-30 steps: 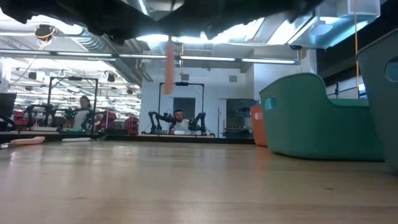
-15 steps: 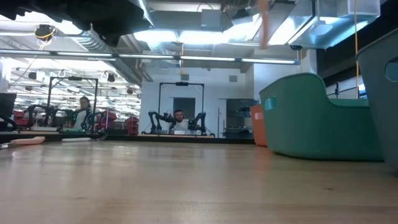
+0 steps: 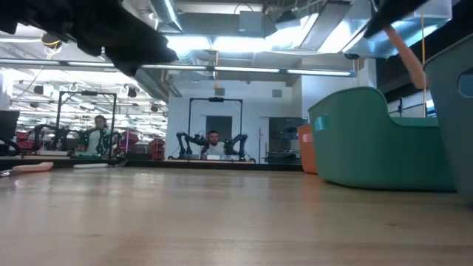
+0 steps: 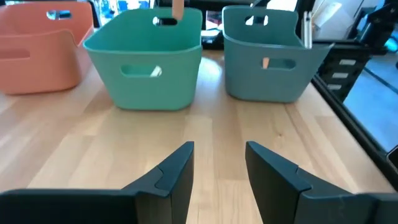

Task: Sort silverware by color (type)
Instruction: Put the orange fork into the dark blue bin

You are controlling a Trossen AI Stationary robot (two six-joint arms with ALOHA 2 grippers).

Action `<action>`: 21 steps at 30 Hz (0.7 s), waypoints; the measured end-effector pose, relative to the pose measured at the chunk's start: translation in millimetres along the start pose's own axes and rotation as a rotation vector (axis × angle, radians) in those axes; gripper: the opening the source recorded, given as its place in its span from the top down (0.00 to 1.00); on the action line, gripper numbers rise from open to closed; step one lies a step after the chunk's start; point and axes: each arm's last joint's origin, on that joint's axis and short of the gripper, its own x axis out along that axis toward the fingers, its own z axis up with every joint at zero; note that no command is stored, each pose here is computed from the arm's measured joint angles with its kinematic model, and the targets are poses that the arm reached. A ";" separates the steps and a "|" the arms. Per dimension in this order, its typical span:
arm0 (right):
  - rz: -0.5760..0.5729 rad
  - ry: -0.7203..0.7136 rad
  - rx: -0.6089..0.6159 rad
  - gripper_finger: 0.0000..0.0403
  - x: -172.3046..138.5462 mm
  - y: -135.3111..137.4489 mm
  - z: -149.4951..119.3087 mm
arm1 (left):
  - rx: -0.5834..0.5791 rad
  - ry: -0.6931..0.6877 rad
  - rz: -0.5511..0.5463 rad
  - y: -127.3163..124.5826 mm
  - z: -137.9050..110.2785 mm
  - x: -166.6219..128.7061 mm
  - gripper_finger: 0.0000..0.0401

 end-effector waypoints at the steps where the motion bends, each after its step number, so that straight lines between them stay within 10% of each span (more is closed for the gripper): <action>1: -0.006 0.027 0.010 0.96 0.0 -1.1 -2.6 | 0.002 0.005 0.002 0.0 -1.0 0.7 0.65; 21: -0.080 0.153 0.031 0.96 10.1 0.3 -12.1 | 0.006 0.011 0.005 -0.3 -3.1 2.7 0.65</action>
